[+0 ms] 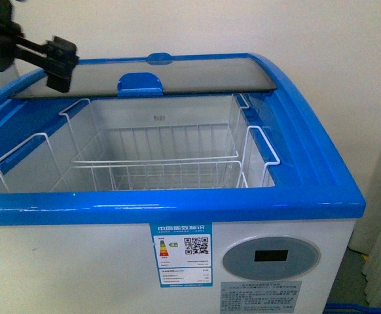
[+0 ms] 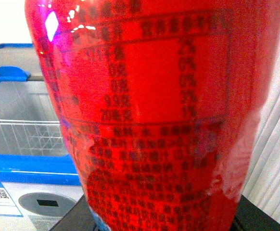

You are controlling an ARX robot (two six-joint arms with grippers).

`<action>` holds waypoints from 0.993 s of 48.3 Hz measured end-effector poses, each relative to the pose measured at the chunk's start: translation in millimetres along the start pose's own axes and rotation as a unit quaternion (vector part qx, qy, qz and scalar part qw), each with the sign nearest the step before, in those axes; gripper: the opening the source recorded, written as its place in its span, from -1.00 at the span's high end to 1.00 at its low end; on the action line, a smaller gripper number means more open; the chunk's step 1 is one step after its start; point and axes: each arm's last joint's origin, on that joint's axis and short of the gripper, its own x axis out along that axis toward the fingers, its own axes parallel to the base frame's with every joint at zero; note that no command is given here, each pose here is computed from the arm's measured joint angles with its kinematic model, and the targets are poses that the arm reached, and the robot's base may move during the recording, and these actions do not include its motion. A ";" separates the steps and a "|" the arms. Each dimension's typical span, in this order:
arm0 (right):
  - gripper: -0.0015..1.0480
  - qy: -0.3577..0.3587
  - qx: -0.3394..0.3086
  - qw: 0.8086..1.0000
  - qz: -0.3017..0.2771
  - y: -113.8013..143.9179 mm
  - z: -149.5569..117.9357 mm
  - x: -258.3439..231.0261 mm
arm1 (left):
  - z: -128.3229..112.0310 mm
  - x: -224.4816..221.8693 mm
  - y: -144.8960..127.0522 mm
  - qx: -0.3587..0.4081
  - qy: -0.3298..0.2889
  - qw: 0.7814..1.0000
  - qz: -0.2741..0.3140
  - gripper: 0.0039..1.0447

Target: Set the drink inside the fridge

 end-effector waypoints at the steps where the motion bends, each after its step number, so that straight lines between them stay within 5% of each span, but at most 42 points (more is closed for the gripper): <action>1: 0.27 0.000 0.000 1.000 0.000 0.0 0.0 0.0 | 1.1 -9.3 1.1 -0.031 0.009 0.999 0.007 -0.85; 11: 0.27 0.000 0.000 1.000 -0.002 -0.1 0.0 0.1 | -12.5 -141.3 -23.6 -0.264 0.107 0.958 0.032 -0.85; 18: 0.27 0.000 0.000 1.000 -0.002 -0.1 0.0 0.0 | -27.6 -243.0 -55.6 -0.344 0.143 0.927 0.036 -0.85; 22: 0.27 0.000 0.000 1.000 -0.002 -0.1 0.0 0.0 | -36.9 -288.8 -52.8 -0.290 0.036 0.952 0.096 -0.52; 30: 0.27 0.006 -0.003 1.000 0.003 -0.2 -0.5 0.4 | -66.5 -323.5 -73.2 -0.235 0.002 0.966 0.103 0.02; 36: 0.27 0.115 -0.043 0.988 0.093 -1.7 6.5 1.0 | -67.3 -326.1 -74.2 -0.224 -0.012 0.969 0.106 0.36; 43: 0.27 0.091 -0.191 0.967 0.141 4.1 46.9 45.5 | -73.4 -325.8 -76.9 -0.221 -0.010 0.969 0.107 0.97; 48: 0.27 0.044 -0.274 0.949 0.151 14.5 70.8 73.0 | -74.8 -325.7 -77.6 -0.219 -0.009 0.970 0.107 0.96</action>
